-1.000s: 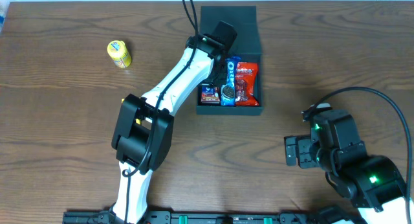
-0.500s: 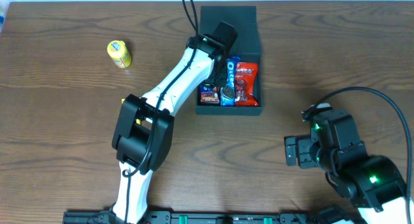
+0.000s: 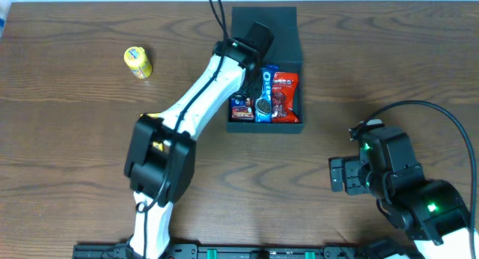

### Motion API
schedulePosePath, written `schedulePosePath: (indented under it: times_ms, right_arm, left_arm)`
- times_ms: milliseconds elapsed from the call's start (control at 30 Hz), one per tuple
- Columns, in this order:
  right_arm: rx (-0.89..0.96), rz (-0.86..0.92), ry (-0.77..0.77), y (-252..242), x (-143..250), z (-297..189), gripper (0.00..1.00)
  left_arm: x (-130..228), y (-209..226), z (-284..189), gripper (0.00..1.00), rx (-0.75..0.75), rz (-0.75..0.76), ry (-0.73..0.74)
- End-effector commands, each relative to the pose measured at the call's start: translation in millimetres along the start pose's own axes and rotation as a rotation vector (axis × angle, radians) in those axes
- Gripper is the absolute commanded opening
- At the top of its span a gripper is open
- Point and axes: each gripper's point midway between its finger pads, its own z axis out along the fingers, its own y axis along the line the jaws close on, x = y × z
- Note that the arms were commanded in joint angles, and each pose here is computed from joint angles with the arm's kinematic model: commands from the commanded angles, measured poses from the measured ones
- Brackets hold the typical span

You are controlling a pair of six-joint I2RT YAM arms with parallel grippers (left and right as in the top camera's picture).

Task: Pack container
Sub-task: 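Release the tin and move the left gripper to the yellow peanut bag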

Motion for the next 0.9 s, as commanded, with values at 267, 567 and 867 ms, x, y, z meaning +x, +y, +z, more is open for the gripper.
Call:
schedulePosePath:
  times_ms: [267,567,867]
  right_arm:
    - [0.002,0.017,-0.002,-1.2,-0.3,-0.5,0.99]
    - [0.002,0.017,-0.002,-1.2,-0.3,-0.5,0.99]
    - [0.002,0.017,-0.002,-1.2,-0.3,-0.5,0.99]
  left_arm:
    - [11.3,64.6,-146.1,0.74,-0.109,-0.035,-0.209]
    - [58.9,111.6,-163.5,0.96,-0.299,-0.088,-0.088]
    - [86.4,123.7,-148.6,0.98,-0.322,-0.081,-0.049]
